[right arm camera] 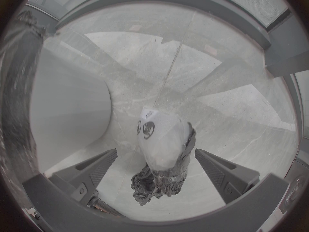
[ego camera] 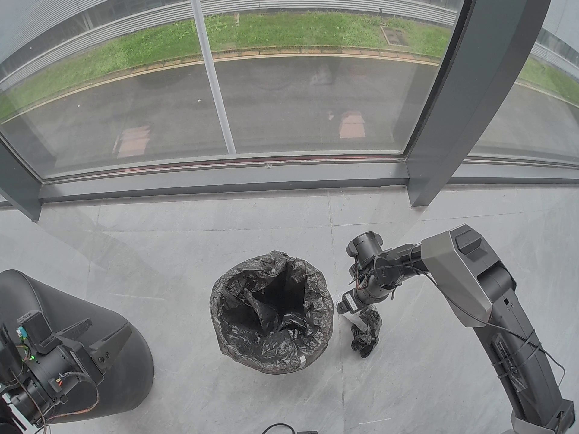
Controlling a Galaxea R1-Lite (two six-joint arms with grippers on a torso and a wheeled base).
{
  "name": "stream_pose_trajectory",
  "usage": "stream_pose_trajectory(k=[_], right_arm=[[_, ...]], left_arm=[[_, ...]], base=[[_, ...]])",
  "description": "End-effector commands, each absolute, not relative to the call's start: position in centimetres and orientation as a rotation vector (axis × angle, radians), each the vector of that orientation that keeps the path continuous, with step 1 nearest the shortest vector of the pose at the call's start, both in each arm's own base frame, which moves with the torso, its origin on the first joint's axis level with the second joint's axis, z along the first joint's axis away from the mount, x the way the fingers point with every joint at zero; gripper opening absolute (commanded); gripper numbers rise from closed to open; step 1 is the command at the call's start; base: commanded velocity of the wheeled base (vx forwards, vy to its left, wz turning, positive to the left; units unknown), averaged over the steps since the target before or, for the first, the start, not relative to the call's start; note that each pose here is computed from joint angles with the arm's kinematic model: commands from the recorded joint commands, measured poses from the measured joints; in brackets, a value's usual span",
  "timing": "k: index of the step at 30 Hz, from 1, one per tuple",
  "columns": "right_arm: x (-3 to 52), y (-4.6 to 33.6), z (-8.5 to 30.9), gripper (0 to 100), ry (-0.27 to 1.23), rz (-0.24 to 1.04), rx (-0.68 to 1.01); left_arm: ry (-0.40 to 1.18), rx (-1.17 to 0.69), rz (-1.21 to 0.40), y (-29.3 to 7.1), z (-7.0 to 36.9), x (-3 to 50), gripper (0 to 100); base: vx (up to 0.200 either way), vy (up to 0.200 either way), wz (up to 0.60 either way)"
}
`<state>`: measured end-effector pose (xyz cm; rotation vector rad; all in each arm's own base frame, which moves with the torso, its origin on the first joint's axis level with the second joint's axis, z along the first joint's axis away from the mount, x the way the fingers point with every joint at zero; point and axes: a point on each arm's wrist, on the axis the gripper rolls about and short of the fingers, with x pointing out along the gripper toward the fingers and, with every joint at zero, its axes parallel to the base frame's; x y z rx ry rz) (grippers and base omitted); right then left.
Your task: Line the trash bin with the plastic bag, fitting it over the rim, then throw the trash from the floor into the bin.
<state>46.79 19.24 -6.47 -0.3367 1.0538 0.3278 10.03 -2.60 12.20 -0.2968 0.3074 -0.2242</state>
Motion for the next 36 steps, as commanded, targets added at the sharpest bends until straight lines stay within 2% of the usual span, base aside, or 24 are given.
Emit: stream_pose_trajectory(k=[1, 5, 13, 18, 31, 32, 36], right_arm=[[46.3, 19.1, -8.7, 100, 1.117, 0.324, -0.349], [46.0, 18.9, -10.0, 100, 1.145, 0.319, -0.354], [46.1, 18.9, -10.2, 100, 1.145, 0.311, -0.345], [45.8, 18.7, -11.5, 100, 1.185, 0.253, -0.28], [46.1, 18.0, -11.6, 100, 1.186, 0.218, -0.263], [46.1, 17.9, -11.5, 0, 1.184, 0.213, -0.263], [46.2, 17.7, -11.2, 0, 1.18, 0.204, -0.254]], left_arm=[[0.264, -0.303, -0.248, -2.4, 12.3, 8.5, 100], [0.262, -0.305, -0.25, -2.3, 12.3, 8.2, 100], [0.261, -0.306, -0.248, -2.3, 12.3, 8.2, 100], [0.274, -0.306, -0.247, -2.3, 12.2, 8.1, 100], [0.257, -0.313, -0.255, -2.1, 12.3, 7.5, 100], [0.259, -0.313, -0.254, -2.1, 12.3, 7.5, 100], [0.259, -0.313, -0.254, -2.1, 12.3, 7.5, 100]], base=[[0.0, 0.0, 0.0], [0.0, 0.0, 0.0], [0.0, 0.0, 0.0], [0.0, 0.0, 0.0], [0.0, 0.0, 0.0], [0.0, 0.0, 0.0], [0.0, 0.0, 0.0]])
